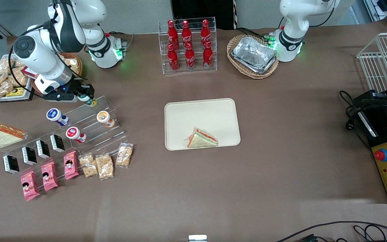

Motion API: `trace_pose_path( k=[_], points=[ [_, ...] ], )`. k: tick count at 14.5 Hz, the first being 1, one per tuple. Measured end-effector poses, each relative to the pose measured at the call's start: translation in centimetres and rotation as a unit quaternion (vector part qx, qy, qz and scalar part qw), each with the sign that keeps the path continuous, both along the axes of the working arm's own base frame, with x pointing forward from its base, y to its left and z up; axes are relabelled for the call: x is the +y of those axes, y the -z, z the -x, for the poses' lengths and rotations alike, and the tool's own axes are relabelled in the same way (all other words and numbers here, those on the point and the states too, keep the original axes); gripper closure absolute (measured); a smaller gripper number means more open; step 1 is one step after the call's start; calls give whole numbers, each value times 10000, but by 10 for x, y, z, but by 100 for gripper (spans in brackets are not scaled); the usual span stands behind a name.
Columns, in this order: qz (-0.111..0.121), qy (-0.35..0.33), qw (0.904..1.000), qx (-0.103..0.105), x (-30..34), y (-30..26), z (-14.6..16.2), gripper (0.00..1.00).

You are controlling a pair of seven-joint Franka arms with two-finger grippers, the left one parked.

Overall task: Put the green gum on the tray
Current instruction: 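Close the right gripper on the green-label gum bottle, then lift the bottle and carry it over the cream tray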

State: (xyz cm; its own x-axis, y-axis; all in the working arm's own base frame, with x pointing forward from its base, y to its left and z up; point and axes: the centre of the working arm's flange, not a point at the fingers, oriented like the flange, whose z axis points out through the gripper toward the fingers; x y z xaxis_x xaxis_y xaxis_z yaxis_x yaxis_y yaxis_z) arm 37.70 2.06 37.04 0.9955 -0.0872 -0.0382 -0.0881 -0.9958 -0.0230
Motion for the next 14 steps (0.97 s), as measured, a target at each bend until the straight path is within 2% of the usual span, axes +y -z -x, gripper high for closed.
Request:
trace_pose_path(
  k=[7, 10, 14],
  points=[
    [-3, 10, 10000, -27, 1, -20, -1, 41],
    [-13, -19, 10000, 52, 3, -70, -10, 41],
    [-20, -66, 10000, 59, 6, -140, -22, 41]
  ],
)
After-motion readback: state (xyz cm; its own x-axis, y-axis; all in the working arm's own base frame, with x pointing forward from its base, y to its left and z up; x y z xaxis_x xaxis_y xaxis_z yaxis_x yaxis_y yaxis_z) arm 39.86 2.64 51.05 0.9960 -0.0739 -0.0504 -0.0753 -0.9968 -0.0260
